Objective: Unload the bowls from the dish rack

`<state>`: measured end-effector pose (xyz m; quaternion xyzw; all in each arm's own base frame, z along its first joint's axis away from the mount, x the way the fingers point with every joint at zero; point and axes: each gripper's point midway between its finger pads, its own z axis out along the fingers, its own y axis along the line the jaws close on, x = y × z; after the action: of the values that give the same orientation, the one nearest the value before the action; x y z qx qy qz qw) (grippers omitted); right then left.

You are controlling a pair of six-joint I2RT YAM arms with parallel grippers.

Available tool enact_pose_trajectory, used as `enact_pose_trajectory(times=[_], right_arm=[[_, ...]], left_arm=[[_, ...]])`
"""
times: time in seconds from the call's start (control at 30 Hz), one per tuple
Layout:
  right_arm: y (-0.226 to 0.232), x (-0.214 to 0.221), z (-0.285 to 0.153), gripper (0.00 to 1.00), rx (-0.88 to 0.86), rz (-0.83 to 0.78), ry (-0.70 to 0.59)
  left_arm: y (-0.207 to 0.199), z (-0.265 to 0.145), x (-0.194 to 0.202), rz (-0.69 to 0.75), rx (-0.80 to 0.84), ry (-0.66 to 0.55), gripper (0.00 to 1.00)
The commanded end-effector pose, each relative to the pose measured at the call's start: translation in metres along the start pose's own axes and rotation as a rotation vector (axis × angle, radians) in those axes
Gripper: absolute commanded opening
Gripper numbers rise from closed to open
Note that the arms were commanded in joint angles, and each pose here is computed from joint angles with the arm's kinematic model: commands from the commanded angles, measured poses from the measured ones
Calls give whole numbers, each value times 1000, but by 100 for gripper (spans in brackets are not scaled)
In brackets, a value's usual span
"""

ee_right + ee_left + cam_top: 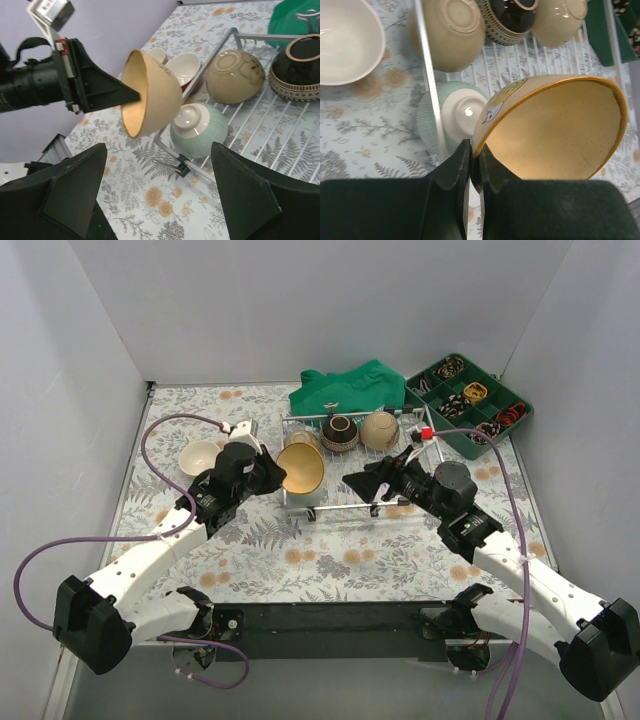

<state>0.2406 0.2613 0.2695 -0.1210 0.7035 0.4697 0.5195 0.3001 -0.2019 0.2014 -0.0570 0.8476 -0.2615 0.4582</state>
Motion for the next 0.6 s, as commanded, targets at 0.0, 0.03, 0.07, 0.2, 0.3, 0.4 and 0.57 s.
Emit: enact_pose_trajectory(times=[0.0, 0.03, 0.07, 0.2, 0.3, 0.4, 0.57], right_arm=[[-19, -12, -10, 93, 120, -135, -16], [-22, -11, -12, 93, 134, -147, -12], [-26, -7, -15, 93, 151, -154, 5], [-33, -5, -22, 93, 184, -188, 11], [-37, -1, -26, 93, 200, -209, 21], [-41, 1, -30, 93, 216, -226, 24], [-46, 3, -36, 93, 235, -265, 36]], left_arm=[[32, -18, -25, -6, -185, -17, 0], [40, -20, -27, -23, -214, -9, 0], [51, -24, -22, -33, -255, 18, 0], [101, -38, -31, -131, -391, 29, 0], [130, -47, -31, -178, -474, 45, 0], [156, -48, -24, -217, -543, 72, 0], [187, -40, -12, -314, -559, 93, 0]])
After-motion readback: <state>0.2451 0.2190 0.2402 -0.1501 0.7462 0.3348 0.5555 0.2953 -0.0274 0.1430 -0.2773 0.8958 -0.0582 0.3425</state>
